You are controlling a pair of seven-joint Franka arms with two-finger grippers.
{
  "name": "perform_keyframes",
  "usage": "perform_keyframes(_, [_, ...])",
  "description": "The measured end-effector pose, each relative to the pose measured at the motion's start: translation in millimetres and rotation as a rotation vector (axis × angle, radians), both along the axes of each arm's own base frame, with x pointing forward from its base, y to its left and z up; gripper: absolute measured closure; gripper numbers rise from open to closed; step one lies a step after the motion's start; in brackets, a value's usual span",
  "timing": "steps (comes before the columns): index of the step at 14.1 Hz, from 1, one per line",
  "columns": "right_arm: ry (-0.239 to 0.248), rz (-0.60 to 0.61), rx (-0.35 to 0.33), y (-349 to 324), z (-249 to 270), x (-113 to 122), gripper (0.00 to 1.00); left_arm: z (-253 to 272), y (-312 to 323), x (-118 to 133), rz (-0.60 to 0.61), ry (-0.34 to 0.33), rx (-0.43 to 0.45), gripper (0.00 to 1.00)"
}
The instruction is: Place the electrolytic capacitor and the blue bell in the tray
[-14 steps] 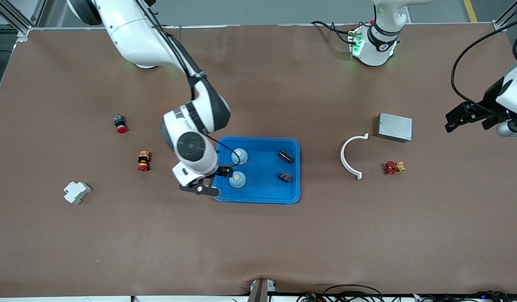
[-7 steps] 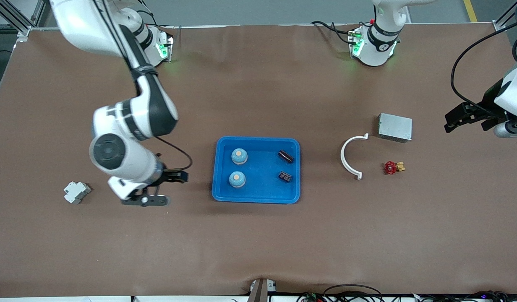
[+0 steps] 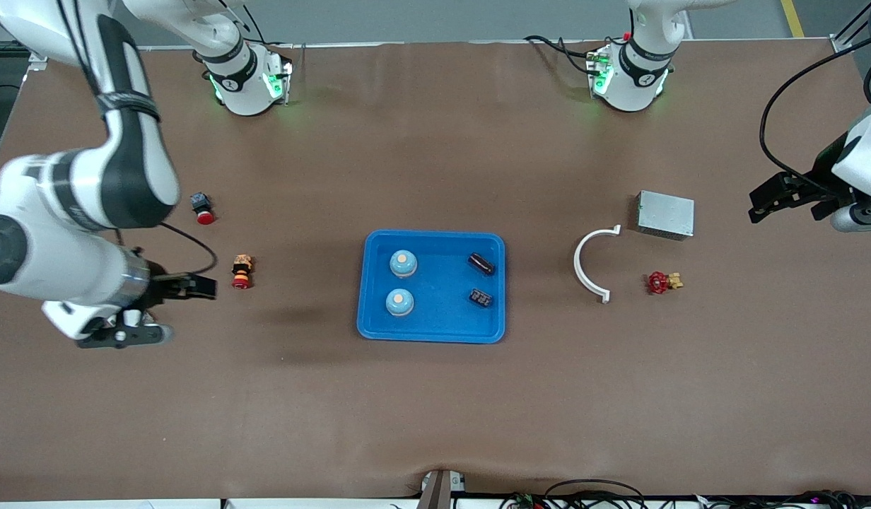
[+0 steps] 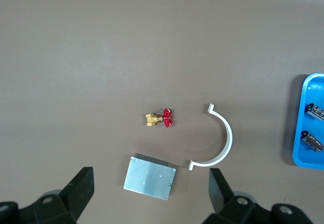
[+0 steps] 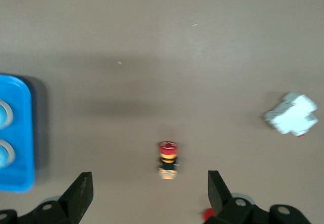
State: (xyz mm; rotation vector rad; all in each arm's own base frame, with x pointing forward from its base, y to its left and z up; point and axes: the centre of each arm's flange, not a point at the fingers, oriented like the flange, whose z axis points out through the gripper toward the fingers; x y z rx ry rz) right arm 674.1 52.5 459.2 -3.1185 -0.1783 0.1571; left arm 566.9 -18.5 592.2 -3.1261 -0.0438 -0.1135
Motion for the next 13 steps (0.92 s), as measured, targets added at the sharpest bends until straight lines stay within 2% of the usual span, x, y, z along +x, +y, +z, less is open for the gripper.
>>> perform_keyframes(4, [0.006,0.001,-0.020,-79.9,27.3,-11.4,0.00,-0.1,0.0,0.0,0.000,0.000,0.000,0.00])
perform_keyframes(7, [-0.014,-0.013,-0.046,-97.4,57.6,-23.7,0.00,0.0,0.0,0.1,0.000,0.000,0.000,0.00])
perform_keyframes(10, [-0.045,-0.046,-0.046,-117.6,93.1,-40.5,0.00,-0.1,0.1,0.2,0.000,0.001,0.000,0.00])
perform_keyframes(13, [-0.051,-0.069,-0.042,-131.3,111.9,-55.5,0.00,-0.2,0.1,0.2,0.000,0.001,0.000,0.00])
